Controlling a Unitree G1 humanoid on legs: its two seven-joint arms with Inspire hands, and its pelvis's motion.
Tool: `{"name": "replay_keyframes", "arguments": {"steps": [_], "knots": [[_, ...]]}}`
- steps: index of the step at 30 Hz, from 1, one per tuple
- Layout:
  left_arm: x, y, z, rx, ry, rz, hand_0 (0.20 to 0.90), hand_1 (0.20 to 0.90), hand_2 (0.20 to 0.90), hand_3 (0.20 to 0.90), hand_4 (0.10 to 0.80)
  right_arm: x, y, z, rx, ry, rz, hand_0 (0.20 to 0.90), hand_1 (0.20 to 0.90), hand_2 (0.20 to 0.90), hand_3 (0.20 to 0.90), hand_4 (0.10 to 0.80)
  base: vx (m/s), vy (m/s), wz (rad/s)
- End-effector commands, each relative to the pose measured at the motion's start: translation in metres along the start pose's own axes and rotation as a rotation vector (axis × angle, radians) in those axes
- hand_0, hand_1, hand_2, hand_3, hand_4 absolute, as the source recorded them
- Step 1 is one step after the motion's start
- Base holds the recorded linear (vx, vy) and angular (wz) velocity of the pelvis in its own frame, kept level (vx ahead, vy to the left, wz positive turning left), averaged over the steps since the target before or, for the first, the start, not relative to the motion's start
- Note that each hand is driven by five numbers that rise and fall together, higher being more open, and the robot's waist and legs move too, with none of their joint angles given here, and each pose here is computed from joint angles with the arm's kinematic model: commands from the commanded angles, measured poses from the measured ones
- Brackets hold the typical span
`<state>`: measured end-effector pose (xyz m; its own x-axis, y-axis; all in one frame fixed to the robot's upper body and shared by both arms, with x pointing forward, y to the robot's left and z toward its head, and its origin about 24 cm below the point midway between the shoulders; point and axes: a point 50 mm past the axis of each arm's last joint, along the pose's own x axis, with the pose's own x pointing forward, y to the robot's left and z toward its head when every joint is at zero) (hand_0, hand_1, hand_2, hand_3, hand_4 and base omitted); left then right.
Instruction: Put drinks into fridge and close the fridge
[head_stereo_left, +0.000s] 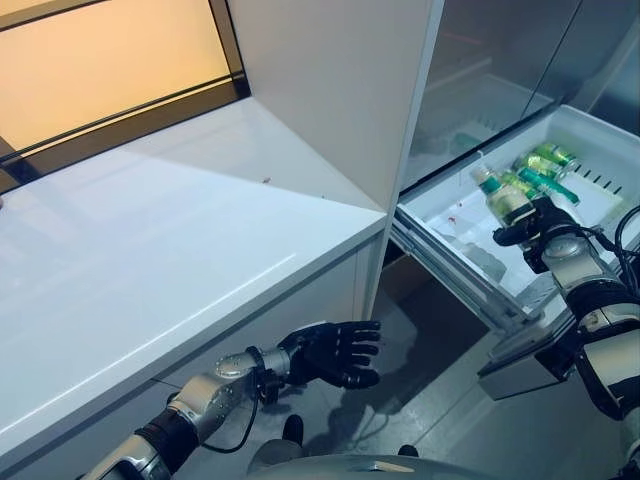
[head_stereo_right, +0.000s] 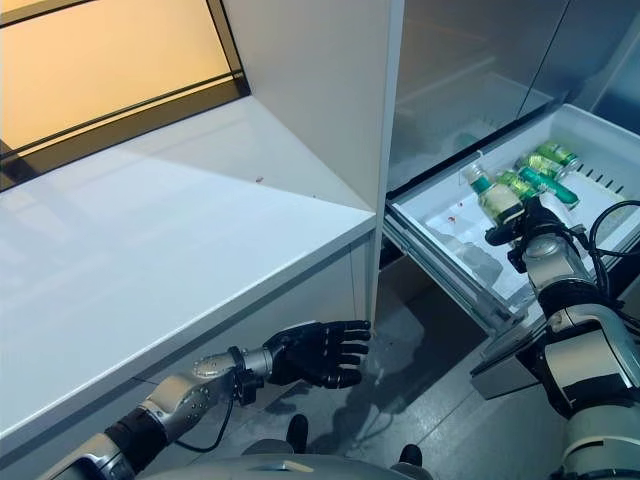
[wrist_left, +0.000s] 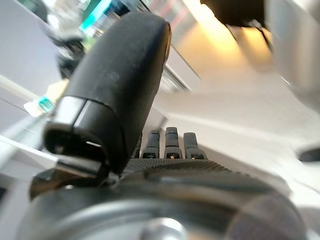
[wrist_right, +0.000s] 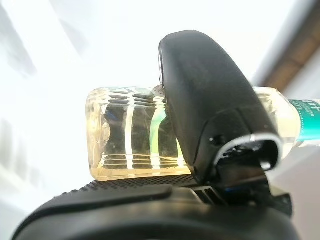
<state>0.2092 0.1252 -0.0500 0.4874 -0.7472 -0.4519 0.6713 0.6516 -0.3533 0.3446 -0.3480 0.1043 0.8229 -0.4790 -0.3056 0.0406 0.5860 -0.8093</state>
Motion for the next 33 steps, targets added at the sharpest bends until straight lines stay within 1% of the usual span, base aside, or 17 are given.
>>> {"name": "replay_keyframes", "arguments": {"steps": [1, 3, 4, 5, 9, 14, 18, 19, 20, 25, 31, 33], "knots": [[0.0, 0.007, 0.013, 0.194, -0.071, 0.027, 0.9, 0.9, 0.9, 0.9, 0.8, -0.018, -0.096, 0.088, -0.031, -0.285, -0.241, 0.3, 0.3, 0.3, 0.2, 0.1, -0.057, -0.049, 0.0], [-0.005, 0.021, -0.006, 0.216, -0.018, 0.154, 0.9, 0.9, 0.9, 0.9, 0.8, -0.014, -0.089, 0.086, -0.034, -0.251, -0.196, 0.3, 0.3, 0.3, 0.2, 0.1, -0.086, -0.064, -0.03], [-0.005, 0.021, -0.006, 0.217, -0.019, 0.155, 0.9, 0.9, 0.9, 0.9, 0.8, -0.015, -0.089, 0.086, -0.034, -0.251, -0.196, 0.3, 0.3, 0.3, 0.2, 0.1, -0.096, -0.069, -0.04], [-0.009, 0.029, -0.014, 0.226, 0.003, 0.22, 0.9, 0.9, 0.9, 0.9, 0.8, -0.013, -0.085, 0.085, -0.022, -0.231, -0.167, 0.3, 0.3, 0.3, 0.2, 0.1, -0.079, -0.049, -0.02], [-0.014, 0.044, -0.033, 0.186, 0.061, 0.369, 0.9, 0.9, 0.9, 0.9, 0.8, -0.01, -0.073, 0.085, -0.03, -0.194, -0.085, 0.3, 0.3, 0.3, 0.2, 0.1, -0.073, -0.05, -0.06], [-0.021, 0.055, -0.05, 0.141, 0.127, 0.485, 0.9, 0.9, 0.9, 0.9, 0.8, -0.008, -0.065, 0.085, -0.11, -0.173, -0.045, 0.3, 0.3, 0.3, 0.2, 0.1, -0.078, -0.026, -0.05], [-0.029, 0.059, -0.06, 0.12, 0.162, 0.525, 0.9, 0.9, 0.9, 0.9, 0.8, -0.009, -0.062, 0.091, -0.185, -0.172, -0.025, 0.3, 0.3, 0.3, 0.2, 0.1, -0.043, 0.002, -0.04], [-0.029, 0.06, -0.06, 0.12, 0.163, 0.527, 0.9, 0.9, 0.9, 0.9, 0.8, -0.009, -0.061, 0.091, -0.194, -0.171, -0.024, 0.404, 0.404, 0.404, 0.321, 0.221, 0.0, 0.0, 0.0], [-0.03, 0.061, -0.06, 0.113, 0.165, 0.534, 0.9, 0.9, 0.9, 0.9, 0.8, -0.008, -0.059, 0.091, -0.204, -0.169, -0.016, 0.9, 0.9, 0.9, 0.9, 0.8, 0.0, 0.0, 0.0], [-0.027, 0.062, -0.053, 0.118, 0.149, 0.524, 0.9, 0.9, 0.9, 0.9, 0.8, -0.01, -0.054, 0.1, -0.168, -0.203, -0.006, 0.9, 0.9, 0.9, 0.9, 0.8, -0.011, 0.014, -0.04], [-0.022, 0.058, -0.049, 0.128, 0.136, 0.506, 0.9, 0.9, 0.9, 0.9, 0.8, -0.02, -0.056, 0.123, -0.008, -0.329, 0.021, 0.9, 0.9, 0.9, 0.9, 0.8, -0.003, 0.015, -0.04], [-0.024, 0.058, -0.052, 0.125, 0.146, 0.507, 0.9, 0.9, 0.9, 0.9, 0.8, -0.025, -0.059, 0.131, 0.087, -0.384, 0.031, 0.9, 0.9, 0.9, 0.9, 0.8, 0.02, 0.035, -0.04]]}}
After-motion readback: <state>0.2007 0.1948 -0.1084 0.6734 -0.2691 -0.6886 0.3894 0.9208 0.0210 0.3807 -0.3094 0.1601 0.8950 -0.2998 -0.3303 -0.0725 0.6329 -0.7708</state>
